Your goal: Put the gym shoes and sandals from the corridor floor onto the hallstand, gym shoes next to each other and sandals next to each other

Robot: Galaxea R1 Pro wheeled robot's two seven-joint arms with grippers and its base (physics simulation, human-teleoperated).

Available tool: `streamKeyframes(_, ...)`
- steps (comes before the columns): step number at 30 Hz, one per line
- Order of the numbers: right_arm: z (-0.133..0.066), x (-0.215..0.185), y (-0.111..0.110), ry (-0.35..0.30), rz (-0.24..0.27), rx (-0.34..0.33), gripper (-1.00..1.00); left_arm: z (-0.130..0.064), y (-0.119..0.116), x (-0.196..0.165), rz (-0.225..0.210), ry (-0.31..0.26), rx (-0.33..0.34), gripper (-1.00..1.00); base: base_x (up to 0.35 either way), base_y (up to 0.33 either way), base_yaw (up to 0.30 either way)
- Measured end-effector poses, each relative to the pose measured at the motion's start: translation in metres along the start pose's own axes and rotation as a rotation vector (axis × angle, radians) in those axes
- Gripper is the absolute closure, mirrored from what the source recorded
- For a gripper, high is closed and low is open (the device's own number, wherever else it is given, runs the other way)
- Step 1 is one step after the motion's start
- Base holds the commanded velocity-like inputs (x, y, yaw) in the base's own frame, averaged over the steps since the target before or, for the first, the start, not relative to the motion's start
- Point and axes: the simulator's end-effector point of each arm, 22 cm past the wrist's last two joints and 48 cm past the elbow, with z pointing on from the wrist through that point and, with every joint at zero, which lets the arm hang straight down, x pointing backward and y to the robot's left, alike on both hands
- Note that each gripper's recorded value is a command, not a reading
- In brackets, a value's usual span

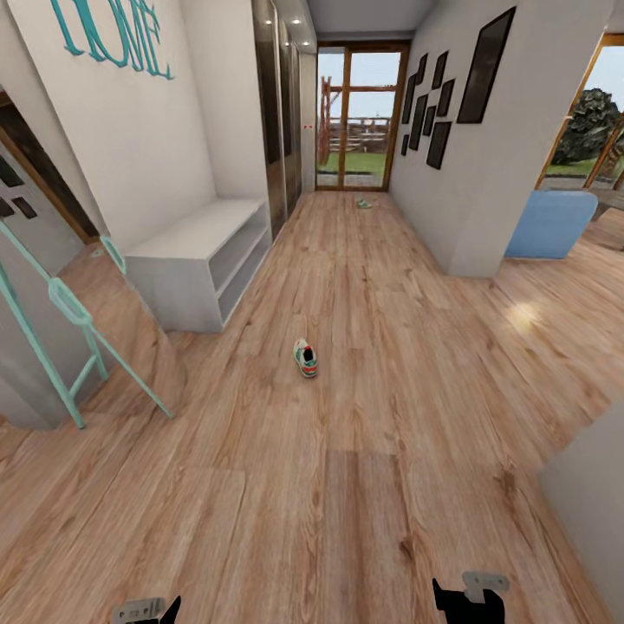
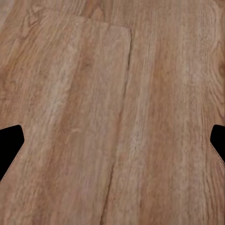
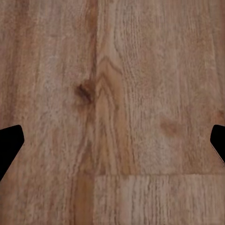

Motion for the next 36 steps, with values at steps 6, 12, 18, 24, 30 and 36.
streamKeyframes(6,0.0,0.0001,0.0001,0.0,0.0,0.0,-1.0,0.0001,0.0,-0.0003,0.0,-0.001,0.0,-1.0,0.34,0.0,0.0)
streamKeyframes(12,0.0,0.0002,0.0002,0.001,0.0,0.0,-1.0,0.0001,0.0,-0.0002,0.0,0.0,0.0,-1.0,0.34,0.0,-0.003)
streamKeyframes(18,0.0,0.0001,0.0,0.0,0.0,0.0,-1.0,0.0001,-0.0001,-0.0003,0.0,-0.001,0.0,-1.0,0.34,0.0,-0.125)
streamKeyframes(24,0.0,0.0,-0.0002,0.0,0.001,0.001,-1.0,0.0001,-0.0001,-0.0003,0.0,-0.001,0.0,-1.0,0.34,0.0,-0.247)
streamKeyframes(30,0.0,0.0,-0.0002,0.0,0.001,0.001,-1.0,0.0001,0.0,-0.0002,0.0,-0.001,0.0,-1.0,0.32,-0.078,-0.07)
streamKeyframes(36,0.0001,-0.0003,-0.0005,-0.001,-0.001,0.0,-1.0,0.0001,0.0001,-0.0003,0.0,-0.001,0.0,-1.0,0.284,-0.159,-0.007)
